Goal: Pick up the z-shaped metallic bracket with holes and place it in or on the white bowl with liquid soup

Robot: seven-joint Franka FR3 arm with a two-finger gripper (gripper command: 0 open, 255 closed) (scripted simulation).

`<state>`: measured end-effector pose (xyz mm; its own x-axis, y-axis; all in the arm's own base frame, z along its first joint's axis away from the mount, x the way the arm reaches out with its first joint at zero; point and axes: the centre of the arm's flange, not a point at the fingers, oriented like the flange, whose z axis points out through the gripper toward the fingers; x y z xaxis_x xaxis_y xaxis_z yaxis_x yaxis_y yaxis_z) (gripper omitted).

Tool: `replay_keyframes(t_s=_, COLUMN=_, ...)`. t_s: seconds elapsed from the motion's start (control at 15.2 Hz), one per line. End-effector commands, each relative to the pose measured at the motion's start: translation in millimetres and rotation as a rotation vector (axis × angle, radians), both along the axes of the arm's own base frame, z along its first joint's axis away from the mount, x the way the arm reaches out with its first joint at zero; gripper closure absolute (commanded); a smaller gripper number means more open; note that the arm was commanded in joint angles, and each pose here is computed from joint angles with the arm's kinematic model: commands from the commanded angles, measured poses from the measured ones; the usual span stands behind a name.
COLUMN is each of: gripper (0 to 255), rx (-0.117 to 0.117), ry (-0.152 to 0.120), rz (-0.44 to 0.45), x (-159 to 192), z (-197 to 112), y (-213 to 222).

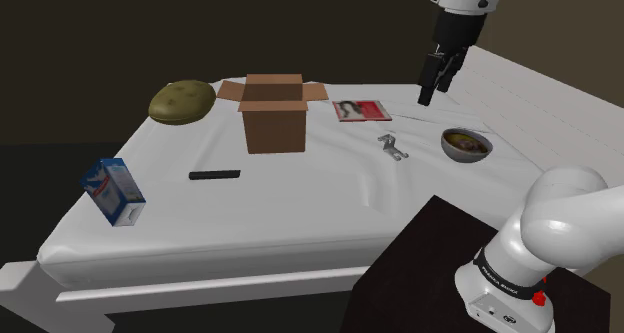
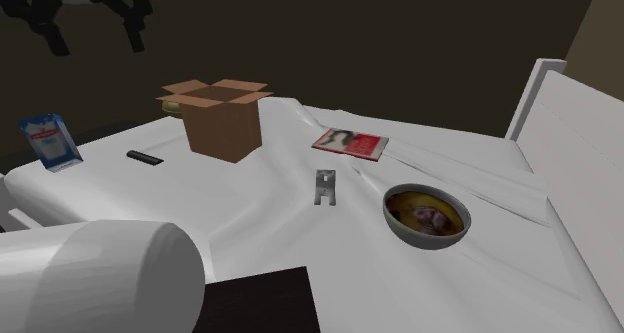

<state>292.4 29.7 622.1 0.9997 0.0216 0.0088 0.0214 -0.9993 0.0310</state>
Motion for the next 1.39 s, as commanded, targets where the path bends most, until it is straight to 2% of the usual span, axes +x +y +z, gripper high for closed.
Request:
replay_keyframes(t_s=0.0, gripper=0, rx=0.000, ry=0.000, rz=0.000, x=0.0, z=0.0, y=0.0)
replay_keyframes(t_s=1.32, gripper=0, rx=0.019, ry=-0.001, rz=-0.037, x=96.5, z=-178.6, y=-171.6)
